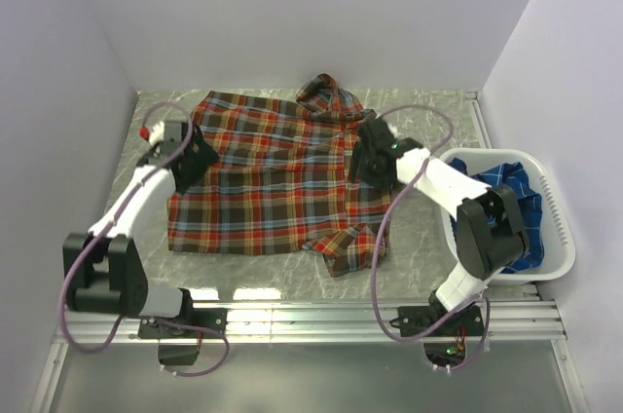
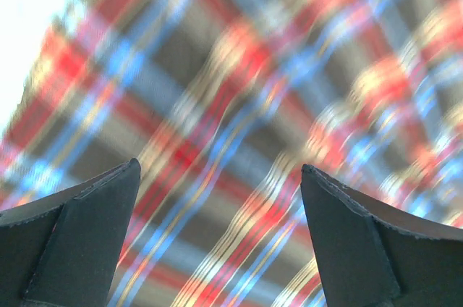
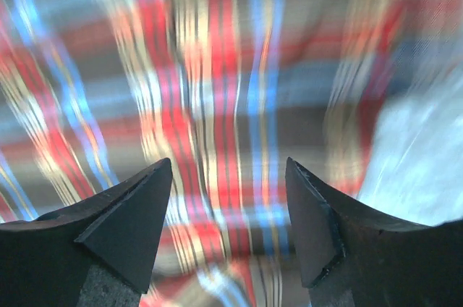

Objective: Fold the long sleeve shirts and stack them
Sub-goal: Fold the shirt

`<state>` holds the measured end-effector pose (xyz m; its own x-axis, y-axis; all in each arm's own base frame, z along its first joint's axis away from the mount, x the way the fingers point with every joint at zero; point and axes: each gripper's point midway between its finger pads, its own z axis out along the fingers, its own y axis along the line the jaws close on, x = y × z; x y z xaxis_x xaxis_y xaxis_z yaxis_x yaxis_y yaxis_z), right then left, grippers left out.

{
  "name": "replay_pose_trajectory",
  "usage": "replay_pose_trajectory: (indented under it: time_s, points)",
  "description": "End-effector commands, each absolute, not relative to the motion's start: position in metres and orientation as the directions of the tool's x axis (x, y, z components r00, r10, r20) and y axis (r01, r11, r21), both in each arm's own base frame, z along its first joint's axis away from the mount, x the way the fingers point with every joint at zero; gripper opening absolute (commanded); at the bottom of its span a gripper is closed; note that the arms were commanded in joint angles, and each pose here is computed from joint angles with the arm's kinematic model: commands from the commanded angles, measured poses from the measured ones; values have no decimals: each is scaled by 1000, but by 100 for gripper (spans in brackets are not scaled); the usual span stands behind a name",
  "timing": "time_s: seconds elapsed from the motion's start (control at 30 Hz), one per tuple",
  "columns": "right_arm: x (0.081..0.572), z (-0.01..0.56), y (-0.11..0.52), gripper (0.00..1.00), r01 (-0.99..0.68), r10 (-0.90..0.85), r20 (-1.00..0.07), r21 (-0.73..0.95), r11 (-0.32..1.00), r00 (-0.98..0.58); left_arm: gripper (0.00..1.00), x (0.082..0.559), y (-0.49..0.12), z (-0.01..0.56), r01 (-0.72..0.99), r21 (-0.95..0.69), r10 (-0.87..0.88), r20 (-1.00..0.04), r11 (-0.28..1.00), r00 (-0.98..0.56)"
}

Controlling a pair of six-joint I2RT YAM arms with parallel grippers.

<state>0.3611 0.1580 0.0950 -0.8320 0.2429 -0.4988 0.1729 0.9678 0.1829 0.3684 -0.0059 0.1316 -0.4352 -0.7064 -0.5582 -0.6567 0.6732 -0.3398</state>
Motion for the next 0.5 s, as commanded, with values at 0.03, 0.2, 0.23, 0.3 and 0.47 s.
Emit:
replay_pose_trajectory:
  time_s: [0.03,0.2,0.23,0.3,0.47]
  points:
    - [310,63,168,70,160,214,-412,164,973,-886,99,303,-16,79,-676,-233,-686,-485,699,-542]
    - [302,36,169,68,174,216,-356,147,974,-909,99,286,-17,54,-698,-212,-703,-446,684,-554]
    - [306,35,171,68,172,215,-360,148,974,-908,99,289,-17,51,-698,-215,-704,-446,683,-553]
    - [313,27,169,68,181,215,-353,128,975,-911,99,290,-16,39,-714,-189,-710,-431,675,-557]
    - [334,6,157,68,246,270,-323,114,963,-907,99,310,-13,22,-755,-188,-753,-392,628,-529]
